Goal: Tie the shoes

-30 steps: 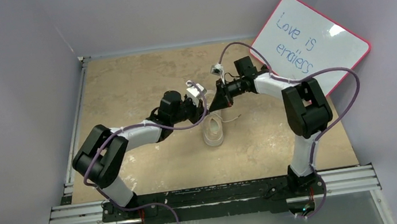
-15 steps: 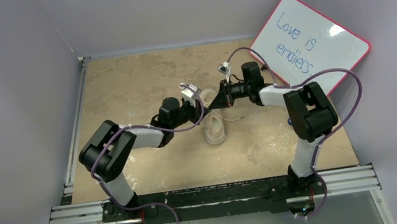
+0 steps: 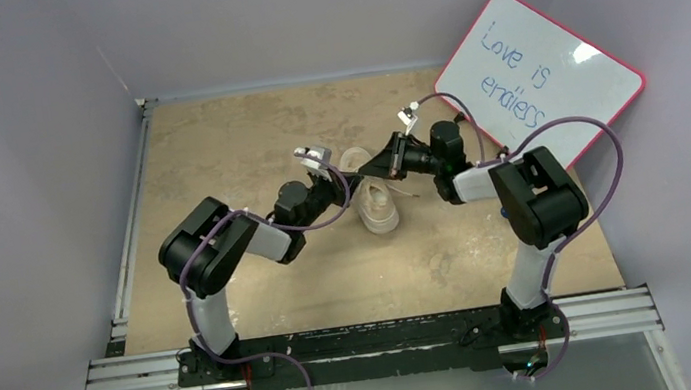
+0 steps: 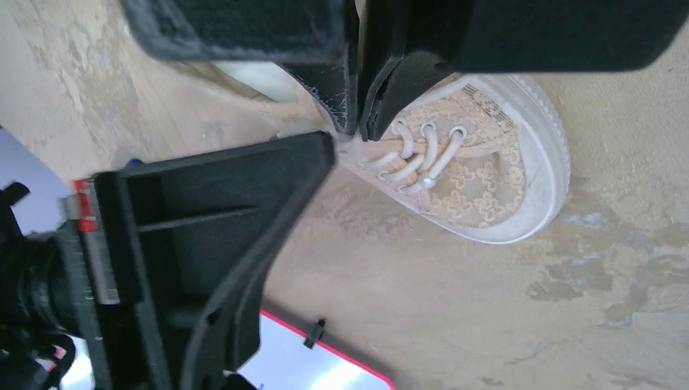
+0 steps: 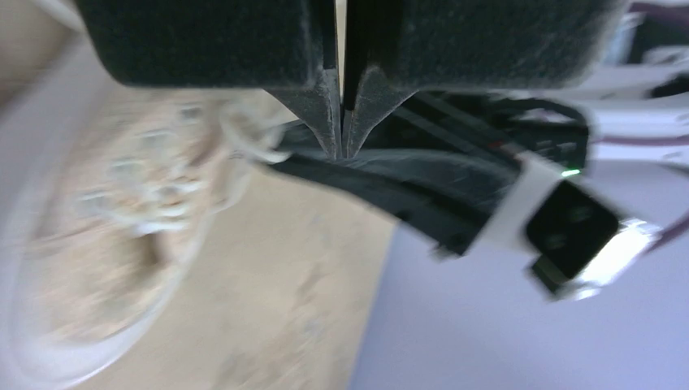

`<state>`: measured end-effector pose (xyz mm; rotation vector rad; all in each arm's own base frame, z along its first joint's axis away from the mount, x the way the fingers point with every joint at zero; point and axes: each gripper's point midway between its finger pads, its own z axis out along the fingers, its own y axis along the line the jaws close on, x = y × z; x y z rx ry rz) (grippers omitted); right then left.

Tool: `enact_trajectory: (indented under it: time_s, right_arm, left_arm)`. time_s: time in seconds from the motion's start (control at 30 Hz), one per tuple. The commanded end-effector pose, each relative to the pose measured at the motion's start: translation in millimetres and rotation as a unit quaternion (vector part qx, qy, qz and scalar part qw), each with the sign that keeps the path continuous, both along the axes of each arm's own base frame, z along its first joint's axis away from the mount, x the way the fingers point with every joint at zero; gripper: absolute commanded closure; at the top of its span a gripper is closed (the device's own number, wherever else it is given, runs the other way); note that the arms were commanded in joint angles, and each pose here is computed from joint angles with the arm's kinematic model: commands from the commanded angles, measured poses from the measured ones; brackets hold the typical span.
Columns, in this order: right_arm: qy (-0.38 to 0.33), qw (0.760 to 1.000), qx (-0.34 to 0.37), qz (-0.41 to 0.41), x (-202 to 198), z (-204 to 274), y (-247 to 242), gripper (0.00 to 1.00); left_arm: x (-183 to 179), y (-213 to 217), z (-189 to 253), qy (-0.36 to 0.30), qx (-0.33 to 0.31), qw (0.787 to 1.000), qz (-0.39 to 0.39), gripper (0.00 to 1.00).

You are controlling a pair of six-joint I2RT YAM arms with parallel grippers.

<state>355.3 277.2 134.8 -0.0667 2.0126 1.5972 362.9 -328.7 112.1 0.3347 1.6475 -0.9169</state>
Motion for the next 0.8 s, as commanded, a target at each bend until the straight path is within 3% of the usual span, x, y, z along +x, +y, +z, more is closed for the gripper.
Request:
enact_trajectory:
  time_s: [0.0, 0.2, 0.33, 0.53, 0.77]
  right_arm:
    - [0.024, 0.993, 0.069, 0.095, -50.7, 47.8, 43.6, 1.00]
    - [0.064, 0.992, 0.003, 0.110, -67.3, 24.7, 35.9, 1.00]
    - [0.034, 0.996, -0.015, 0.083, -57.5, 37.9, 12.1, 0.91]
    - [0.003, 0.990, -0.138, 0.025, -12.3, 29.5, -45.0, 0.68]
    - [0.055, 0.969, -0.238, 0.018, 5.7, -16.3, -80.7, 0.64]
  left_arm:
    - [14.6, -4.9, 27.1, -0.036, -0.074, 0.996, 0.039, 1.00]
    - [19.8, -6.5, 15.6, -0.037, -0.041, 0.997, 0.054, 1.00]
    - [16.4, -2.8, 12.6, -0.044, -0.021, 0.997, 0.054, 1.00]
    - [11.6, -1.2, 13.2, -0.036, -0.015, 0.998, 0.048, 1.00]
    - [13.1, -0.5, 3.7, 0.000, 0.022, 0.999, 0.048, 1.00]
